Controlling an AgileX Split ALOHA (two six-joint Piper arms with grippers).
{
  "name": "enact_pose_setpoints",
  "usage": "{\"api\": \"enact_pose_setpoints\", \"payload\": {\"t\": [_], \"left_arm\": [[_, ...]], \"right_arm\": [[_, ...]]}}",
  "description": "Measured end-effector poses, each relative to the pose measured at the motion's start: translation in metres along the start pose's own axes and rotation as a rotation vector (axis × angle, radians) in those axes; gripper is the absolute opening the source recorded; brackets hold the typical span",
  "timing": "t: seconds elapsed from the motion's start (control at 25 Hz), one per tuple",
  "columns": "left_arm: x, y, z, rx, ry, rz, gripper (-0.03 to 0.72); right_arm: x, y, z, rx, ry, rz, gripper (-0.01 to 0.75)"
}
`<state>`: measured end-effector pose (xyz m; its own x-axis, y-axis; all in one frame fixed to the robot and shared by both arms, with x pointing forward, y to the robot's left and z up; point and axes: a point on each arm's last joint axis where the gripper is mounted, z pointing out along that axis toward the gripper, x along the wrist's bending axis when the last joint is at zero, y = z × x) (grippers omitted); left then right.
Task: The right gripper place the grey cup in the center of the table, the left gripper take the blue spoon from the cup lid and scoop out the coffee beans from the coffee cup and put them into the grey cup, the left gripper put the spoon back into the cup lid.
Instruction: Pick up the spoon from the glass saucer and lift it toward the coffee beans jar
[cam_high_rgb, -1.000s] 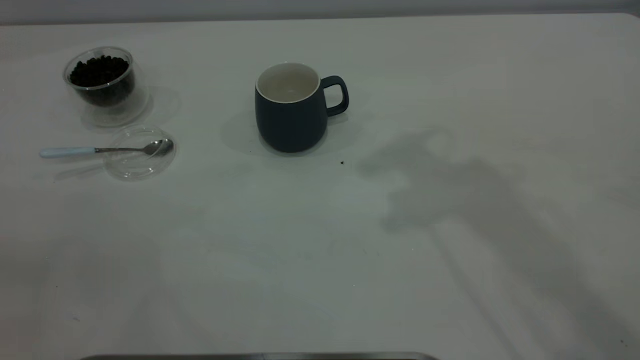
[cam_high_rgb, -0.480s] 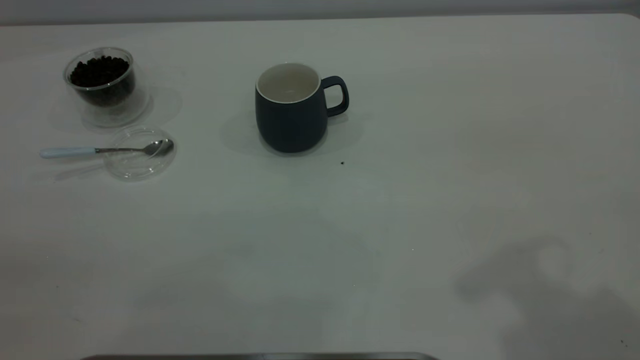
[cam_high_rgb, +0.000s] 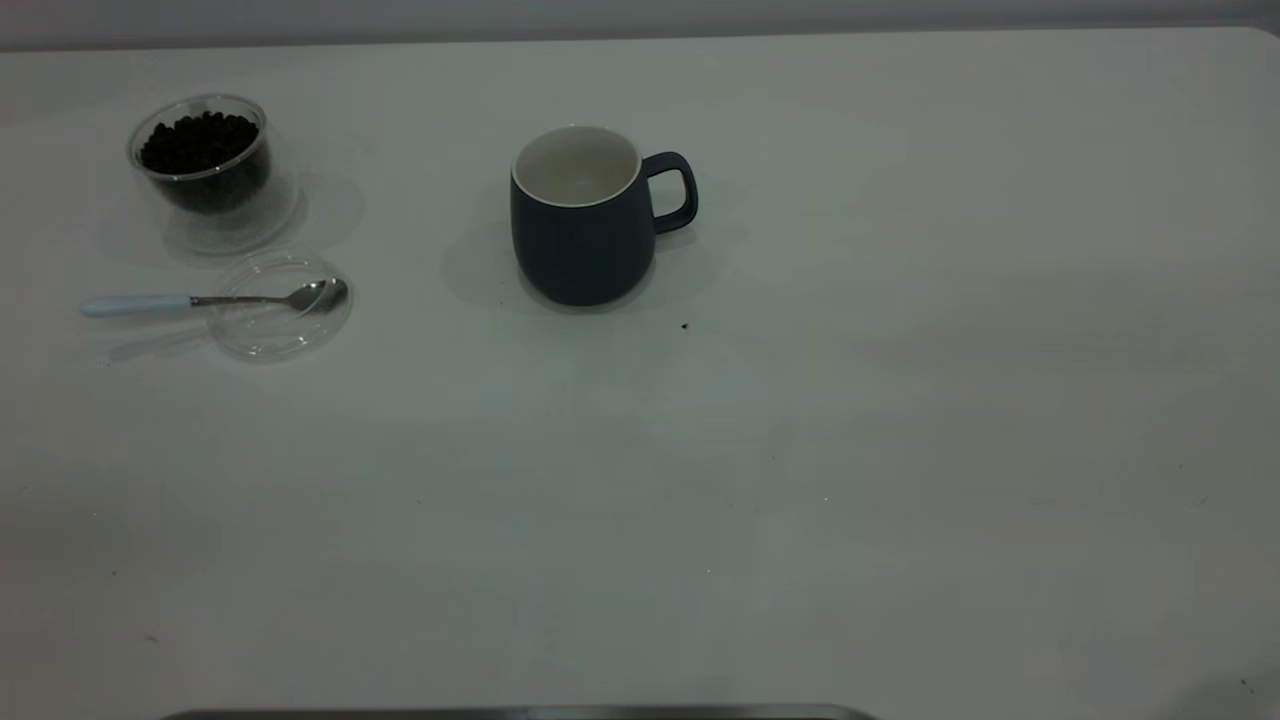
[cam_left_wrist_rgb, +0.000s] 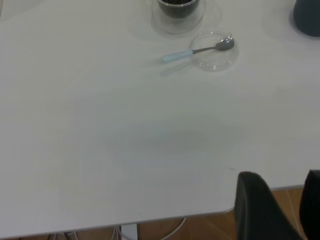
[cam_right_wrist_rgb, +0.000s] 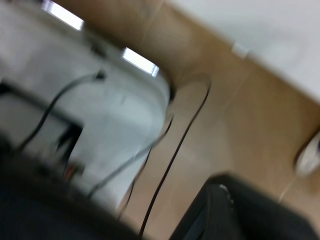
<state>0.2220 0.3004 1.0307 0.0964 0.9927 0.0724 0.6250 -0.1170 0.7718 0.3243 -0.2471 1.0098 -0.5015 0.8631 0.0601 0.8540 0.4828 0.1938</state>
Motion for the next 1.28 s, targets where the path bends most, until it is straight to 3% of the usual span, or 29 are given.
{"api": "enact_pose_setpoints", "payload": {"t": [0.24, 0.4, 0.8, 1.16, 1.28], "left_arm": [[0.000, 0.000, 0.000, 0.000, 0.000, 0.001, 0.283], [0.000, 0.000, 0.000, 0.000, 0.000, 0.001, 0.283], [0.000, 0.000, 0.000, 0.000, 0.000, 0.001, 0.283], [0.000, 0.000, 0.000, 0.000, 0.000, 0.001, 0.283], [0.000, 0.000, 0.000, 0.000, 0.000, 0.001, 0.283]], "right_arm": [[-0.002, -0.008, -0.022, -0.297, -0.052, -0.014, 0.453], [-0.002, -0.017, -0.033, -0.420, -0.068, -0.022, 0.453], [0.000, -0.059, -0.044, -0.478, -0.079, -0.029, 0.453], [0.002, -0.103, -0.054, -0.734, -0.092, -0.033, 0.453], [0.004, -0.109, -0.053, -0.752, -0.139, 0.038, 0.453]]}}
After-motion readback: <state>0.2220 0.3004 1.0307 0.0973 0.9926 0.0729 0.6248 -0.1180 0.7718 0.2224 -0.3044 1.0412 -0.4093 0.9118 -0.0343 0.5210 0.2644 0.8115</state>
